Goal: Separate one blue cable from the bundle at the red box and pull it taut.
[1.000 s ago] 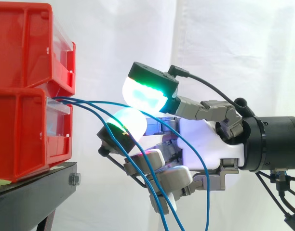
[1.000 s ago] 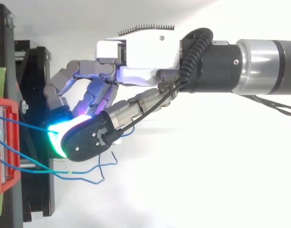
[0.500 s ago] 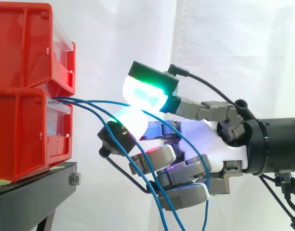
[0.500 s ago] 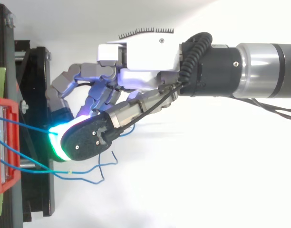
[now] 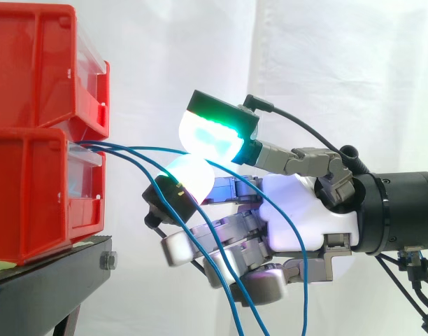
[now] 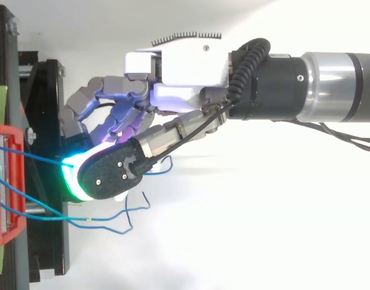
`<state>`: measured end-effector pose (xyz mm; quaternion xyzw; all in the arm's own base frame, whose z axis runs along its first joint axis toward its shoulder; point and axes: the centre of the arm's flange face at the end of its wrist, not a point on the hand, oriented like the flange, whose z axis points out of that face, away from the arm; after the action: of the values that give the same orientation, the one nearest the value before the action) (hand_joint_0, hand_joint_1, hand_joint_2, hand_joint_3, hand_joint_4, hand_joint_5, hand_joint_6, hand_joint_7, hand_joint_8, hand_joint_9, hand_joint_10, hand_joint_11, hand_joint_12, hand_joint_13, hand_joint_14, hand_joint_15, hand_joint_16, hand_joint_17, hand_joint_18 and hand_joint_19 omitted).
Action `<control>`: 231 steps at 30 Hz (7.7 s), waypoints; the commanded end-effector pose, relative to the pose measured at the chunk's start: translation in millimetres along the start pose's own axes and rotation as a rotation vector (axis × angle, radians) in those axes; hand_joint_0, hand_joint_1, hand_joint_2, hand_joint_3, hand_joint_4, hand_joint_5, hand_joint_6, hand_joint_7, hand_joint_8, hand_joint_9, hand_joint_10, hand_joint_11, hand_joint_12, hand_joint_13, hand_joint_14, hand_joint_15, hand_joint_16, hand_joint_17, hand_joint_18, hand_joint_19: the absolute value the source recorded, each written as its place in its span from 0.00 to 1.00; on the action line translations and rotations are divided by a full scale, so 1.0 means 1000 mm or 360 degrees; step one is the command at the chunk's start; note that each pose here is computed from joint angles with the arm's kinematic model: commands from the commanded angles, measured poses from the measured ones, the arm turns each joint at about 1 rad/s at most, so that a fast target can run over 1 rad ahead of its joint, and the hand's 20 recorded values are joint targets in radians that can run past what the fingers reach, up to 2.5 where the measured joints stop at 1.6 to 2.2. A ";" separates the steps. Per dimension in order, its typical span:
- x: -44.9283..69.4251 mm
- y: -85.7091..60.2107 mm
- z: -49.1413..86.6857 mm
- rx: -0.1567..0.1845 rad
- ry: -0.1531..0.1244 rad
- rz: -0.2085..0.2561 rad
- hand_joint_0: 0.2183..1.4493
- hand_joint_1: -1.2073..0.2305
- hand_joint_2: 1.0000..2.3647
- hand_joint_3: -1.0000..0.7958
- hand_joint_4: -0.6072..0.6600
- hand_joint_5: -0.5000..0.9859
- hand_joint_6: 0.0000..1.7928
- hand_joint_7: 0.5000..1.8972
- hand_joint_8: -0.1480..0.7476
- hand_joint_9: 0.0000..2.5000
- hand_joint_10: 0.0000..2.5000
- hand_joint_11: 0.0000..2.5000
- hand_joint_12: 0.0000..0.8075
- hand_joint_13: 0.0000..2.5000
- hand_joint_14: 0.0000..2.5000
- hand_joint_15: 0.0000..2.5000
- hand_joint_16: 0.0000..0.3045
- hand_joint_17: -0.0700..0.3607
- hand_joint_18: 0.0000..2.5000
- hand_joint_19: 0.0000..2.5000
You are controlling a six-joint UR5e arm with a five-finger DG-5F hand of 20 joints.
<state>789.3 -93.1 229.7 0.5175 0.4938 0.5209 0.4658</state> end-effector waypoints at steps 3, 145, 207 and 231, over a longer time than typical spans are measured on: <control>0.000 0.000 0.000 -0.0003 0.0000 0.0000 0.39 0.30 0.01 0.38 0.40 0.21 0.51 0.44 0.50 0.27 0.01 0.22 0.46 0.46 0.00 0.11 0.10 0.33 0.37 0.26; 0.005 -0.012 -0.024 0.0037 0.0056 0.0195 0.48 0.26 0.01 0.39 0.28 0.21 0.52 0.60 0.44 0.30 0.95 0.53 0.39 0.37 1.00 0.56 0.09 0.30 0.51 0.74; 0.006 -0.004 -0.062 0.0122 0.0002 0.0062 0.48 0.26 0.01 0.39 0.28 0.21 0.52 0.60 0.44 0.29 0.94 0.53 0.39 0.37 1.00 0.56 0.09 0.31 0.51 0.74; 0.006 -0.002 -0.062 0.0117 0.0003 0.0062 0.48 0.26 0.01 0.39 0.28 0.21 0.52 0.60 0.44 0.29 0.94 0.54 0.39 0.37 1.00 0.55 0.09 0.31 0.51 0.74</control>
<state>727.5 -89.1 229.4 0.5436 0.5028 0.5117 0.4357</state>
